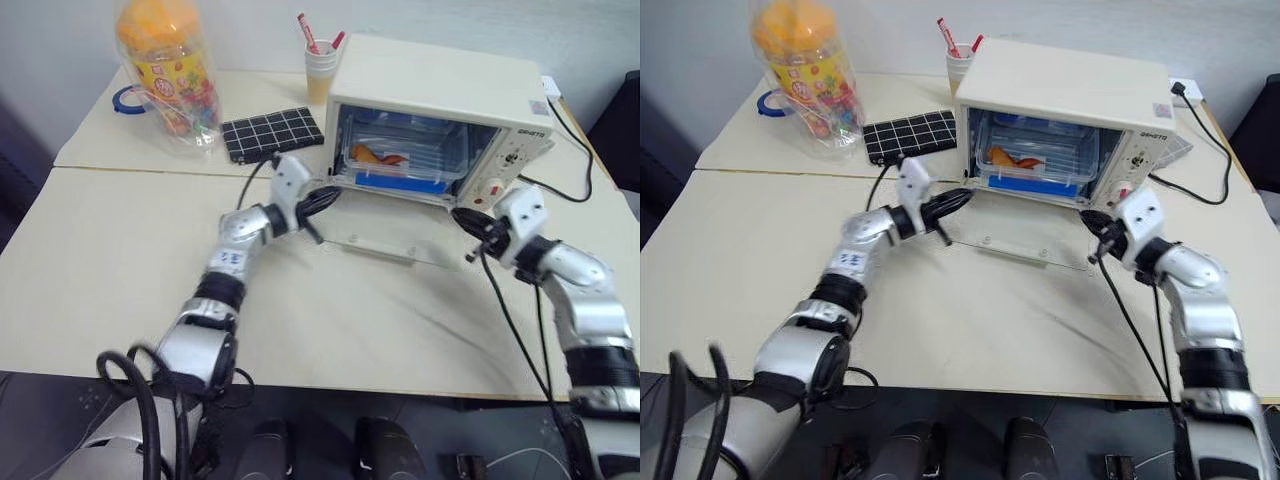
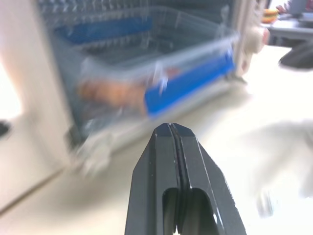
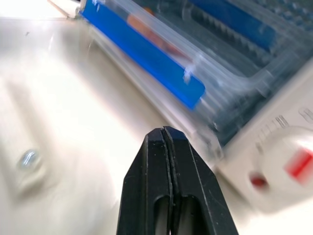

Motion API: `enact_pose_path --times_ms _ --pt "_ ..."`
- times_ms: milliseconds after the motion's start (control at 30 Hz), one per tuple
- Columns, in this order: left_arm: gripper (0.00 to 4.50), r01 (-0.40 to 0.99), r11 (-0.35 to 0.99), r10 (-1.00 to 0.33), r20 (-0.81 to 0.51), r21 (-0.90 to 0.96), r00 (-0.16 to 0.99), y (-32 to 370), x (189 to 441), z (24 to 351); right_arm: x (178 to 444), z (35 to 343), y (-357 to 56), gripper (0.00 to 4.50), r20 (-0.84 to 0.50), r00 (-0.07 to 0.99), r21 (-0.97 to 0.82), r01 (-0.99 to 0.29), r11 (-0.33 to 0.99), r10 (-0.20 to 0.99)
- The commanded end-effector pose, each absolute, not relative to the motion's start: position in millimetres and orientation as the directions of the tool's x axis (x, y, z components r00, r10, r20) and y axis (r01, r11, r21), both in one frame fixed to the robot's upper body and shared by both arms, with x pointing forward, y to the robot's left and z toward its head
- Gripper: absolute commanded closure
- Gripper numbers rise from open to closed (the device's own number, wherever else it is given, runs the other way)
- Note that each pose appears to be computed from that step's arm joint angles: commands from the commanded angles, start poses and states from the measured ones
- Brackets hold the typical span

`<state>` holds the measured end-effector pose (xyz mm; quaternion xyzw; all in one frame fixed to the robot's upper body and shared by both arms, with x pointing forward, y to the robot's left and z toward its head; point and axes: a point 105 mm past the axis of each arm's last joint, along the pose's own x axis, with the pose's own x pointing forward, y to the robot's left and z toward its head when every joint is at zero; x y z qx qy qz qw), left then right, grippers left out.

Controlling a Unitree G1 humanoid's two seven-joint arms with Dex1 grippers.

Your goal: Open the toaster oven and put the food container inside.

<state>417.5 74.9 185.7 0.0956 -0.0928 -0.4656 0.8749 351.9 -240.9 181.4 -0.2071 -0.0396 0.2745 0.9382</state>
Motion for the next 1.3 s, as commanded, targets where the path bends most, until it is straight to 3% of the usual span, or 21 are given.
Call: enact_pose_path --times_ms 33,133,267,500,767,1000,1200,1300 --pt "4.5 0.835 0.455 -0.89 0.126 0.308 0.438 92.4 394.3 213.4 335.5 181.1 -256.4 4.48 -0.081 0.848 -0.451 -0.499 0.74 0.523" --pt "4.5 0.876 0.324 -0.944 0.053 0.358 0.327 120.7 366.9 202.9 334.8 150.7 -272.3 4.48 -0.181 0.856 -0.438 -0.512 0.739 0.485" --pt "4.5 0.915 0.268 -0.952 -0.066 0.3 0.3 153.9 351.3 184.0 341.2 119.2 -268.0 4.48 -0.209 0.826 -0.353 -0.562 0.748 0.523" --pt "2.37 0.899 0.346 -0.933 -0.004 0.269 0.36 174.9 342.9 196.1 348.3 120.8 -230.0 4.5 -0.087 0.731 -0.334 -0.661 0.671 0.677" --pt "0.03 0.874 0.433 -0.901 0.124 0.219 0.415 180.7 325.0 217.1 339.1 168.9 -222.3 4.5 0.135 0.687 -0.346 -0.642 0.684 0.714" --pt "0.03 0.874 0.466 -0.872 0.24 0.139 0.427 167.1 324.9 232.7 351.6 227.0 -219.8 4.5 0.353 0.672 -0.302 -0.576 0.759 0.651" --pt "0.03 0.857 0.491 -0.852 0.29 0.153 0.436 152.3 334.8 244.1 372.8 245.1 -219.6 4.5 0.393 0.675 -0.28 -0.559 0.781 0.624" --pt "0.03 0.833 0.517 -0.849 0.239 0.195 0.471 155.2 340.2 236.8 372.2 249.0 -228.6 4.5 0.397 0.681 -0.245 -0.568 0.786 0.616"
